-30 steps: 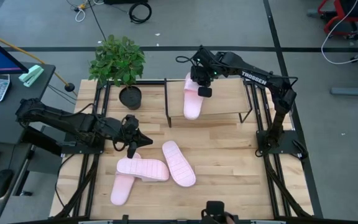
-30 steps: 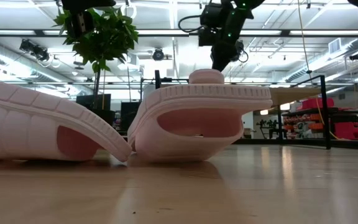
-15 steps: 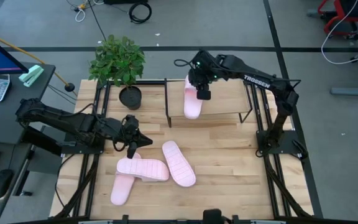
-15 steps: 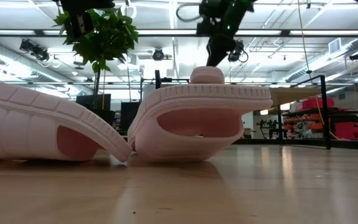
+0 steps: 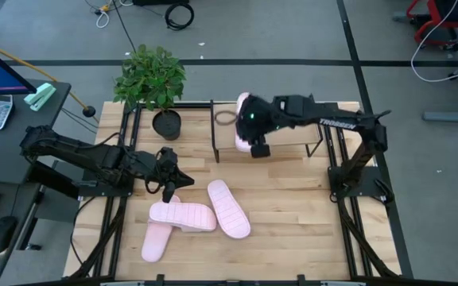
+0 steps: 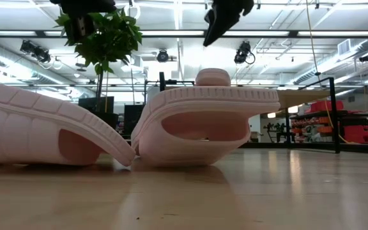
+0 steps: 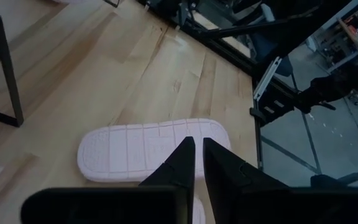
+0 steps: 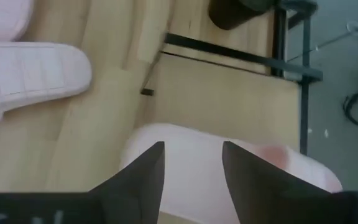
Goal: Pick and place slides into the shelf
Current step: Put the right pink slide on the shelf
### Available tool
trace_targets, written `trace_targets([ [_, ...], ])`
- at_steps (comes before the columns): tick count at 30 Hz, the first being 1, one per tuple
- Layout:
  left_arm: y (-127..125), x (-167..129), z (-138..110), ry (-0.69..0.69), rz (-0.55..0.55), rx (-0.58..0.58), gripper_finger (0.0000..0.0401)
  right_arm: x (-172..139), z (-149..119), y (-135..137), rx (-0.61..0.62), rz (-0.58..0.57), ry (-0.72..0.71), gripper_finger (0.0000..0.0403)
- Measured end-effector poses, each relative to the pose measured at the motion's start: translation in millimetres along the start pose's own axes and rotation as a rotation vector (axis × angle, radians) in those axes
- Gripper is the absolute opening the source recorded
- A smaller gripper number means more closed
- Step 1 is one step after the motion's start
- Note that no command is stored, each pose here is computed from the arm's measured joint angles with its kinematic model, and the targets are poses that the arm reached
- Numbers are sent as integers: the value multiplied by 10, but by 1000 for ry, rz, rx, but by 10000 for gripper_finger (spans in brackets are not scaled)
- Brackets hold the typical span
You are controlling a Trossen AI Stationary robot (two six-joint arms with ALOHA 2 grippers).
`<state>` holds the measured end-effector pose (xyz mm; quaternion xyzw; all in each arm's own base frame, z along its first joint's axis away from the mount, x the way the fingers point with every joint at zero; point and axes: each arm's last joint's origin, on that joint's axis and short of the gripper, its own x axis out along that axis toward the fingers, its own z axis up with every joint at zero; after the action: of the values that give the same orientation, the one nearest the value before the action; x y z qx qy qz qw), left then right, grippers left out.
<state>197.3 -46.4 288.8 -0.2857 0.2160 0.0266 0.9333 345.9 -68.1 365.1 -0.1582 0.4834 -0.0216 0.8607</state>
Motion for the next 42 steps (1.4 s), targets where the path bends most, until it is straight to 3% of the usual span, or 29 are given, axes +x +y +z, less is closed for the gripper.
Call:
trace_targets([
  [7, 6, 0, -8, 8, 7, 25, 38, 37, 108, 347, -28, -19, 52, 199],
  [19, 30, -2, -35, 37, 29, 60, 44, 366, -55, 761, -24, -139, 198, 247],
  [23, 46, -3, -54, 57, 45, 64, 45, 424, -89, 809, 12, -221, 215, 253],
  [42, 52, -4, -62, 66, 51, 65, 41, 540, -132, 847, 102, -254, 193, 235],
])
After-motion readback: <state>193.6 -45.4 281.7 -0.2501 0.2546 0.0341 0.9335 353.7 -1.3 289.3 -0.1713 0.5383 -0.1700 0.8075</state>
